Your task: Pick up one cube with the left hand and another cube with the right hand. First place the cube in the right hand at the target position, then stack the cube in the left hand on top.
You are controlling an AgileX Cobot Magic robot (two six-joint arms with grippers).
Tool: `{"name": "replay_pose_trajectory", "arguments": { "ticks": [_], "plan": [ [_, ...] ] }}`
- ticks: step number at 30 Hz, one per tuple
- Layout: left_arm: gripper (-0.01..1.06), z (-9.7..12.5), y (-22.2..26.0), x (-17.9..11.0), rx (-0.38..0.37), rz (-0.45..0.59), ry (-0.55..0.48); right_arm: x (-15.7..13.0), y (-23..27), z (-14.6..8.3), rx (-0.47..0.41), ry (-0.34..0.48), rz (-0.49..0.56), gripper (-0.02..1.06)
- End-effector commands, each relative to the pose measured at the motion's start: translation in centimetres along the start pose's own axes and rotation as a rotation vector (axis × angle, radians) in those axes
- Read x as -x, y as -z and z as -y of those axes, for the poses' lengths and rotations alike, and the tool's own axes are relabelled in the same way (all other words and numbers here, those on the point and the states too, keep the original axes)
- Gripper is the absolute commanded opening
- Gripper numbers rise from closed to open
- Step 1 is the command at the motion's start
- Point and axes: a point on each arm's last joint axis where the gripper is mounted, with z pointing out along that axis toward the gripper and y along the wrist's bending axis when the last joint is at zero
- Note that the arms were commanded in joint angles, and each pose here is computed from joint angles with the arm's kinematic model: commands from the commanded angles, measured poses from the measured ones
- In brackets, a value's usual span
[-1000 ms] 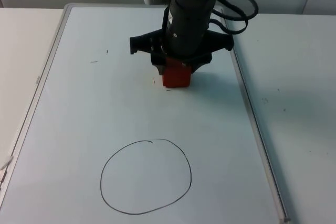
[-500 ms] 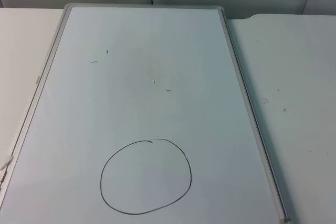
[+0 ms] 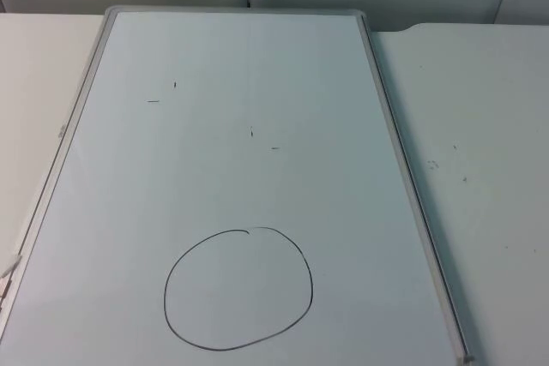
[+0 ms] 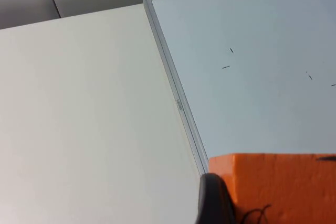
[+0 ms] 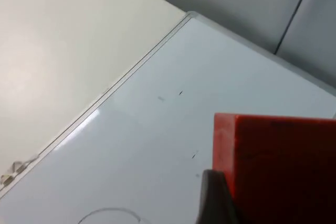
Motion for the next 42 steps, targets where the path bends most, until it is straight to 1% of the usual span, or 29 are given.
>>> {"name": "replay_pose_trajectory", "arguments": {
  "ticks": [1,3,4,5,8,9,12,14,15,18,20,21,24,26,29,30,33,34,35,36,39,40,42],
  "plan": [
    [0.16,0.1,0.2,0.1,-0.006,0.018,0.004,-2.2,0.6,-0.8,0.041,0.005,0.026,0.00],
    [0.16,0.1,0.2,0.1,-0.006,0.018,0.004,-4.9,1.4,-1.1,0.070,-0.020,0.036,0.00],
    [0.16,0.1,0.2,0.1,-0.006,0.018,0.004,-4.9,1.4,-1.1,0.070,-0.020,0.036,0.00],
    [0.16,0.1,0.2,0.1,-0.006,0.018,0.004,-6.5,1.3,-1.2,0.075,-0.035,0.015,0.00],
    [0.16,0.1,0.2,0.1,-0.006,0.018,0.004,-10.6,1.4,-1.5,0.080,-0.033,-0.051,0.00],
    [0.16,0.1,0.2,0.1,-0.006,0.018,0.004,-10.6,1.4,-1.5,0.080,-0.033,-0.051,0.00],
    [0.16,0.1,0.2,0.1,-0.006,0.018,0.004,-14.1,0.6,-1.8,0.085,-0.029,-0.137,0.00],
    [0.16,0.1,0.2,0.1,-0.006,0.018,0.004,-15.9,-0.1,-2.0,0.093,-0.034,-0.190,0.00],
    [0.16,0.1,0.2,0.1,-0.006,0.018,0.004,-15.9,-0.1,-2.0,0.093,-0.034,-0.190,0.00],
    [0.16,0.1,0.2,0.1,-0.007,0.018,0.006,-17.8,-1.3,-2.4,0.106,-0.042,-0.268,0.00],
    [0.16,0.1,0.2,0.1,-0.007,0.018,0.006,-18.2,-1.7,-2.4,0.106,-0.041,-0.287,0.00],
    [0.16,0.1,0.2,0.1,-0.007,0.018,0.006,-18.6,-2.4,-2.5,0.107,-0.039,-0.314,0.00],
    [0.16,0.1,0.2,0.1,-0.007,0.018,0.006,-18.9,-3.9,-2.7,0.099,-0.084,-0.343,0.00],
    [0.16,0.1,0.2,0.1,-0.007,0.018,0.006,-18.8,-4.6,-2.7,0.099,-0.089,-0.349,0.00],
    [0.16,0.1,0.2,0.1,-0.007,0.018,0.006,-18.7,-6.5,-3.4,0.095,-0.056,-0.342,0.00],
    [0.16,0.1,0.2,0.1,-0.007,0.018,0.006,-18.7,-6.5,-3.4,0.095,-0.056,-0.342,0.00],
    [0.16,0.1,0.2,0.1,-0.006,0.018,0.003,-18.7,-8.6,-4.8,0.073,-0.049,-0.329,0.00],
    [0.16,0.1,0.2,0.1,-0.006,0.018,0.003,-18.8,-9.3,-5.3,0.066,-0.032,-0.330,0.00],
    [0.16,0.1,0.2,0.1,-0.006,0.018,0.003,-18.8,-9.3,-5.3,0.066,-0.032,-0.330,0.00],
    [0.16,0.1,0.2,0.1,-0.006,0.018,0.003,-19.0,-10.3,-6.2,0.063,-0.014,-0.332,0.00],
    [0.16,0.1,0.2,0.1,-0.006,0.018,0.003,-19.7,-12.5,-8.1,0.063,0.009,-0.344,0.00],
    [0.16,0.1,0.2,0.1,-0.006,0.018,0.003,-19.7,-12.5,-8.1,0.063,0.009,-0.344,0.00],
    [0.16,0.1,0.2,0.1,-0.006,0.018,0.003,-20.1,-13.9,-9.1,0.071,0.011,-0.352,0.00]
  ]
}}
